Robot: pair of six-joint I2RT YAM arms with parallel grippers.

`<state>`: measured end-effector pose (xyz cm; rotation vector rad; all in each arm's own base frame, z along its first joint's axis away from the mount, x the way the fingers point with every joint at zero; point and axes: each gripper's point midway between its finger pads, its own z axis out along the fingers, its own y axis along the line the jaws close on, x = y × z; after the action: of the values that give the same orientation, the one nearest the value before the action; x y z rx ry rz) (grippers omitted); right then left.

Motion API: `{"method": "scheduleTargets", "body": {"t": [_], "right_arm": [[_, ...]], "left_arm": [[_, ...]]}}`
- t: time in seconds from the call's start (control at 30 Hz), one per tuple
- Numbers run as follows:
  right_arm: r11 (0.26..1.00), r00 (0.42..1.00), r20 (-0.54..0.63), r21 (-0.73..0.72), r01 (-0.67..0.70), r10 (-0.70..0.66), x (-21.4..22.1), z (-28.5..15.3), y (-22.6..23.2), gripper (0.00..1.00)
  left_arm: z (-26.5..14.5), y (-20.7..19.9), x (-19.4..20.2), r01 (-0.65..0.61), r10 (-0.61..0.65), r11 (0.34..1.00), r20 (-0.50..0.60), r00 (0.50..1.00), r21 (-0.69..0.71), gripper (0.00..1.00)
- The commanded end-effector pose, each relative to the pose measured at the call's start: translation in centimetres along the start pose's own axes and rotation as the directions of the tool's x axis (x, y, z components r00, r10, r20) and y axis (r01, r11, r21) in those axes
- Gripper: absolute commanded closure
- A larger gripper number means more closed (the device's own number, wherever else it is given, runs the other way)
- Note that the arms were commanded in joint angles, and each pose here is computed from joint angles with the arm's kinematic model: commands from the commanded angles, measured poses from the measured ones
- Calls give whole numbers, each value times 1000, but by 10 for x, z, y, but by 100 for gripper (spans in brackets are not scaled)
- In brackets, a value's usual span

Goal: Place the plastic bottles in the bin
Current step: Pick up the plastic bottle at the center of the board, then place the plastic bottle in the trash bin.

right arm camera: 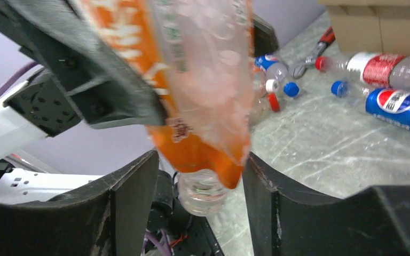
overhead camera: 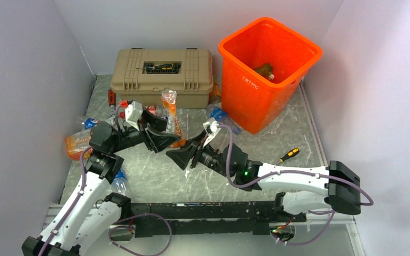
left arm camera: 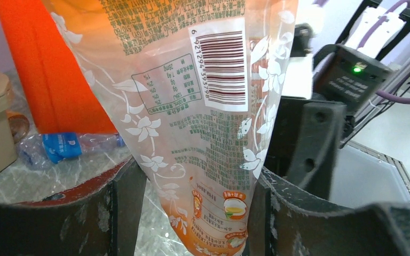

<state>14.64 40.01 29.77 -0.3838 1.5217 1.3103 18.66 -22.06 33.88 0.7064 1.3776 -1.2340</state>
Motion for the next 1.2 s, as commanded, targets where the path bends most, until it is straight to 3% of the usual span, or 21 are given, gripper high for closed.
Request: {"method": "scheduleTargets", "body": {"t": [0.0, 0.2, 0.37, 0.4, 0.5, 0.53, 0.57, 0.73, 0.93, 1.07, 1.17], "right_arm": [[998, 998, 18, -25, -59, 60, -11, 7, 4, 44], [999, 999, -7, -3, -34, 34, -4, 12, -3, 60], [1000, 999, -26, 14, 24, -24, 1, 15, -9, 100], [999, 999, -31, 25, 37, -37, 3, 14, -12, 100], [995, 996, -37, 49, 86, -84, 10, 8, -23, 100], [993, 995, -37, 64, 99, -97, 9, 7, -26, 100], [990, 993, -38, 74, 117, -114, 7, 5, -28, 100], [951, 970, -27, 190, 244, -243, -44, -14, -31, 100], [801, 893, -63, 416, 429, -446, -135, -61, -42, 100], [619, 822, -29, 643, 451, -569, -235, -107, -43, 100], [465, 774, -12, 794, 392, -633, -293, -140, -62, 100]], "left_arm": [[-1, -15, -9, -47, 45, 997, 28, 999, 56, 66], [0, -18, -10, -33, 30, 997, 43, 999, 66, 66], [-1, -14, -12, -30, 29, 999, 47, 999, 32, 65], [-2, -12, -14, -30, 29, 1000, 49, 998, 9, 63], [-4, -1, -18, -4, 8, 997, 55, 998, -81, 26], [-5, 4, -20, 7, 0, 993, 62, 998, -114, 6], [-7, 8, -21, 17, -6, 989, 71, 997, -149, 1], [-17, 11, -35, 5, 27, 975, 141, 990, -223, 0], [-31, 13, -46, -12, 77, 953, 206, 976, -303, 1], [-33, 28, -43, 1, 73, 928, 186, 980, -371, 0], [-34, 44, -40, 36, 39, 900, 163, 986, -434, 0]]}}
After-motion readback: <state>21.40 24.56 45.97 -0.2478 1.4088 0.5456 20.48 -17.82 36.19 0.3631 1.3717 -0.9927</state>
